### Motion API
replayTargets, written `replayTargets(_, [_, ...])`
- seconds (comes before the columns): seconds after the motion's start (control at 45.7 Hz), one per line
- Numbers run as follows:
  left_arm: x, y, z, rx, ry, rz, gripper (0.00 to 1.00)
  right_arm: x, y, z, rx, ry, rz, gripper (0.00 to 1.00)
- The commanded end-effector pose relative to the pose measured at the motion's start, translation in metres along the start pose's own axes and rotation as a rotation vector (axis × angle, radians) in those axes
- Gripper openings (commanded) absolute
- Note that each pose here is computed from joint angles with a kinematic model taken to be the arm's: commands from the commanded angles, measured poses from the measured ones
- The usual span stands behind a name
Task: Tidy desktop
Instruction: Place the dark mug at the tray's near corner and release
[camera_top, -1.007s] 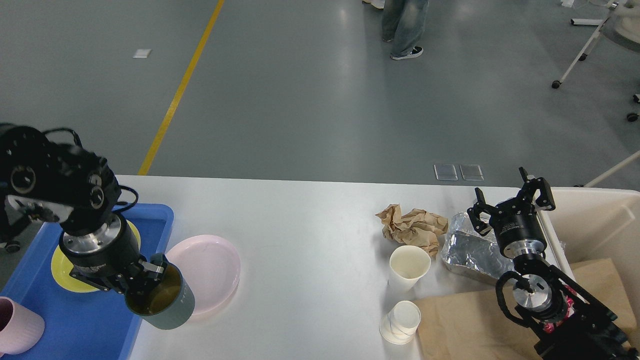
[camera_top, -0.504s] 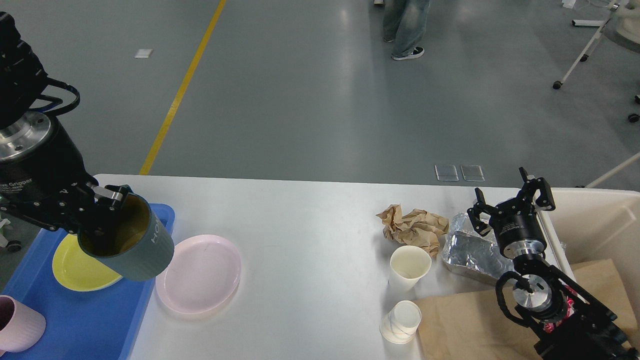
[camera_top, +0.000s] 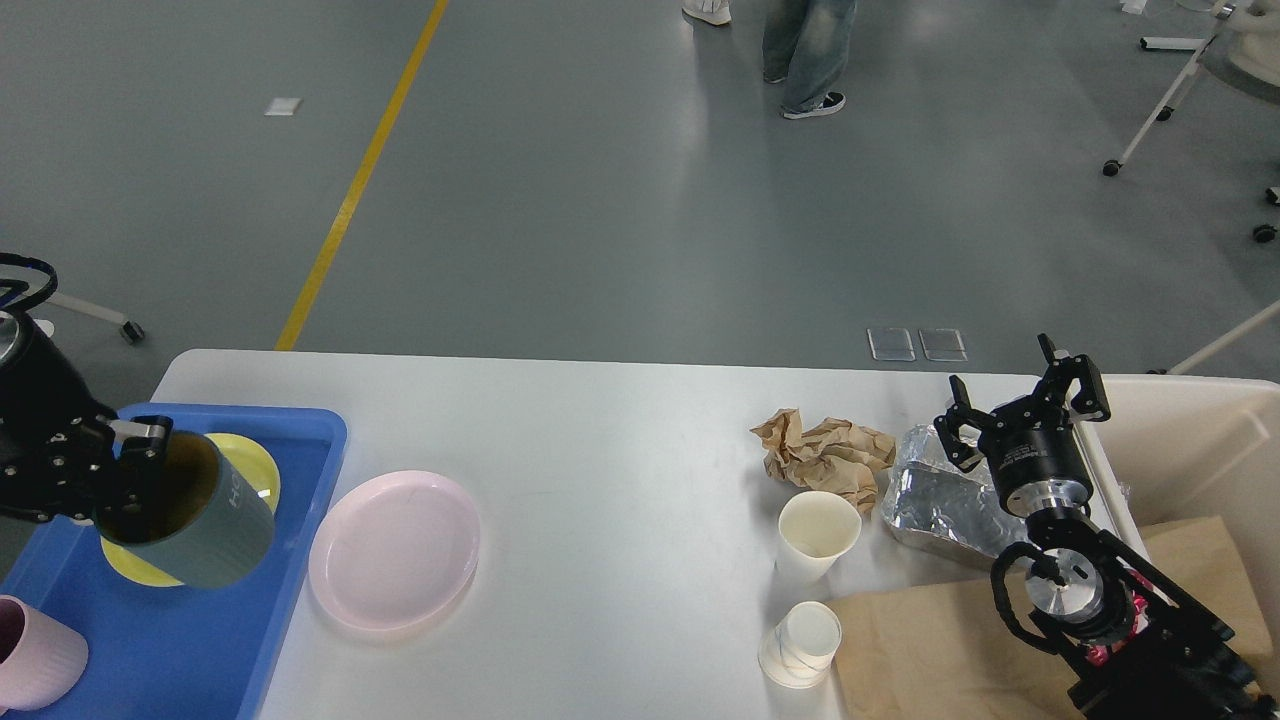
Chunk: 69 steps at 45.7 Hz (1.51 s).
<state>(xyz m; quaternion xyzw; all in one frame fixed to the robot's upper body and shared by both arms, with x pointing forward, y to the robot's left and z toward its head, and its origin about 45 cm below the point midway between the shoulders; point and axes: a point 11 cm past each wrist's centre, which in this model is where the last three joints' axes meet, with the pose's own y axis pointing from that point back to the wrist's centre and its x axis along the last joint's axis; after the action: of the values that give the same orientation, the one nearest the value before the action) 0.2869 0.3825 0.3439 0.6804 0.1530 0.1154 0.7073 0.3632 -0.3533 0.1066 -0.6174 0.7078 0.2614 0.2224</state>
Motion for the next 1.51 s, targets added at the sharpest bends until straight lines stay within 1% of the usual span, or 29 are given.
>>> replayTargets(0.0, [0.011, -0.032, -0.045, 0.009, 0.066, -0.014, 0.00, 0.000, 0.000, 0.000, 0.000, 0.000, 0.000, 1.00])
replayTargets(0.175, [0.022, -0.064, -0.107, 0.016, 0.155, 0.006, 0.00, 0.000, 0.000, 0.000, 0.000, 0.000, 0.000, 1.00])
replayTargets(0.263, [0.030, -0.084, -0.124, 0.020, 0.186, 0.024, 0.00, 0.000, 0.000, 0.000, 0.000, 0.000, 0.000, 1.00])
replayTargets(0.394, [0.029, -0.130, -0.128, 0.002, 0.208, -0.015, 0.00, 0.000, 0.000, 0.000, 0.000, 0.001, 0.001, 1.00])
replayTargets(0.46, [0.026, -0.142, -0.135, 0.016, 0.201, -0.023, 0.00, 0.000, 0.000, 0.000, 0.000, 0.001, 0.001, 1.00])
replayTargets(0.591, [0.018, -0.164, -0.129, -0.008, 0.183, -0.044, 0.00, 0.000, 0.000, 0.000, 0.000, 0.001, 0.001, 1.00])
replayTargets(0.766, [0.018, -0.172, -0.140, 0.021, 0.194, -0.028, 0.01, 0.000, 0.000, 0.000, 0.000, 0.001, 0.001, 1.00])
replayTargets(0.92, [0.016, -0.175, -0.140, 0.024, 0.191, -0.033, 0.01, 0.000, 0.000, 0.000, 0.000, 0.001, 0.001, 1.00])
replayTargets(0.963, [0.017, -0.176, -0.138, 0.022, 0.189, -0.032, 0.03, 0.000, 0.000, 0.000, 0.000, 0.001, 0.001, 1.00])
replayTargets(1.029, [0.018, -0.177, -0.135, 0.019, 0.186, -0.031, 0.10, 0.000, 0.000, 0.000, 0.000, 0.001, 0.001, 1.00])
replayTargets(1.051, [0.018, -0.177, -0.133, 0.007, 0.191, -0.027, 0.30, 0.000, 0.000, 0.000, 0.000, 0.001, 0.001, 1.00])
replayTargets(1.117, [0.020, -0.177, -0.131, -0.016, 0.206, -0.012, 0.63, 0.000, 0.000, 0.000, 0.000, 0.001, 0.001, 1.00])
replayTargets(1.139, [0.021, -0.178, -0.131, -0.022, 0.215, -0.005, 0.73, 0.000, 0.000, 0.000, 0.000, 0.001, 0.001, 1.00])
replayTargets(1.16, [0.021, -0.178, -0.130, -0.030, 0.224, -0.004, 0.79, 0.000, 0.000, 0.000, 0.000, 0.001, 0.001, 1.00])
replayTargets(1.204, [0.019, -0.179, -0.129, -0.042, 0.244, -0.007, 0.87, 0.000, 0.000, 0.000, 0.000, 0.001, 0.001, 1.00])
replayTargets(1.248, [0.018, -0.179, -0.129, -0.046, 0.258, -0.012, 0.92, 0.000, 0.000, 0.000, 0.000, 0.001, 0.001, 1.00])
replayTargets(1.27, [0.017, -0.179, -0.129, -0.046, 0.260, -0.016, 0.92, 0.000, 0.000, 0.000, 0.000, 0.001, 0.001, 1.00])
replayTargets(1.401, [0.014, -0.180, -0.131, -0.042, 0.265, -0.031, 0.92, 0.000, 0.000, 0.000, 0.000, 0.001, 0.001, 1.00])
replayTargets(1.489, [0.009, -0.176, -0.142, -0.023, 0.279, -0.037, 0.92, 0.000, 0.000, 0.000, 0.000, 0.001, 0.001, 1.00])
